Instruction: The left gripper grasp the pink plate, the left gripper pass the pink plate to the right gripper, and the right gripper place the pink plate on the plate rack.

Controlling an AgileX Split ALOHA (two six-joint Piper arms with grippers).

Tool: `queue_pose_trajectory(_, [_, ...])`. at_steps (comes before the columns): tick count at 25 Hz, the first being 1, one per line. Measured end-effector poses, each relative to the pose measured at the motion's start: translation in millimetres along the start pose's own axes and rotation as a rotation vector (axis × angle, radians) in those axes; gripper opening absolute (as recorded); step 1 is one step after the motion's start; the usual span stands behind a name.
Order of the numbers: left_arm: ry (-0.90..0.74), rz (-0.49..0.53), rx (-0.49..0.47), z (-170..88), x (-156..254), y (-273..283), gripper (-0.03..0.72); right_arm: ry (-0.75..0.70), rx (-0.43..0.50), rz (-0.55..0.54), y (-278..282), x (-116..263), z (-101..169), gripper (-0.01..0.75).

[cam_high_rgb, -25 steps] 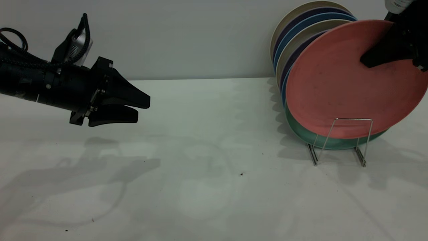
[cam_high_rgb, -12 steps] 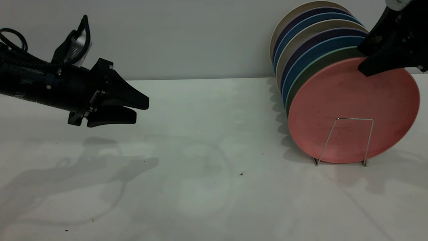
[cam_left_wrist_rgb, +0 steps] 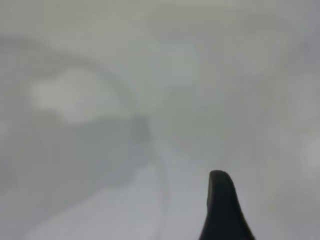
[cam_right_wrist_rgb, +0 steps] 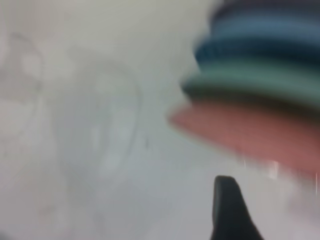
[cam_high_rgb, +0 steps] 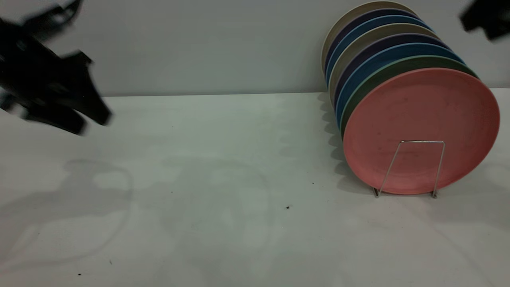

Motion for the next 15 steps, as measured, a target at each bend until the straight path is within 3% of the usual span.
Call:
queue_pose_trajectory(3, [0.009, 0.08, -0.145, 12, 8, 38, 0.488, -0.053, 0.101, 0.177, 6, 33, -21, 0.446])
queue_pose_trajectory(7, [0.012, 0.193, -0.283, 16, 31, 86, 0.485, -0.054, 0.248, 0.305, 28, 58, -38, 0.444])
queue_pose_trajectory(10, [0.015, 0.184, -0.309, 3, 39, 121, 0.485, -0.036, 0.34, 0.29, 57, 61, -37, 0.444])
queue_pose_trajectory(15, [-0.01, 0.021, -0.329, -34, 52, 182, 0.485, 0.014, 0.38, 0.177, 111, 65, -7, 0.444])
Point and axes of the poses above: a point on each arm's last joint axis where the gripper is mounted, y pointing back along that axis away from the gripper, z along the wrist's bending axis when the last joint is at zero, x = y × z, the point moved 9 cm from there along -y, pointing out along that axis toward the gripper, and after that the axes turned 8 degrees about -y, right-handed, at the moved point
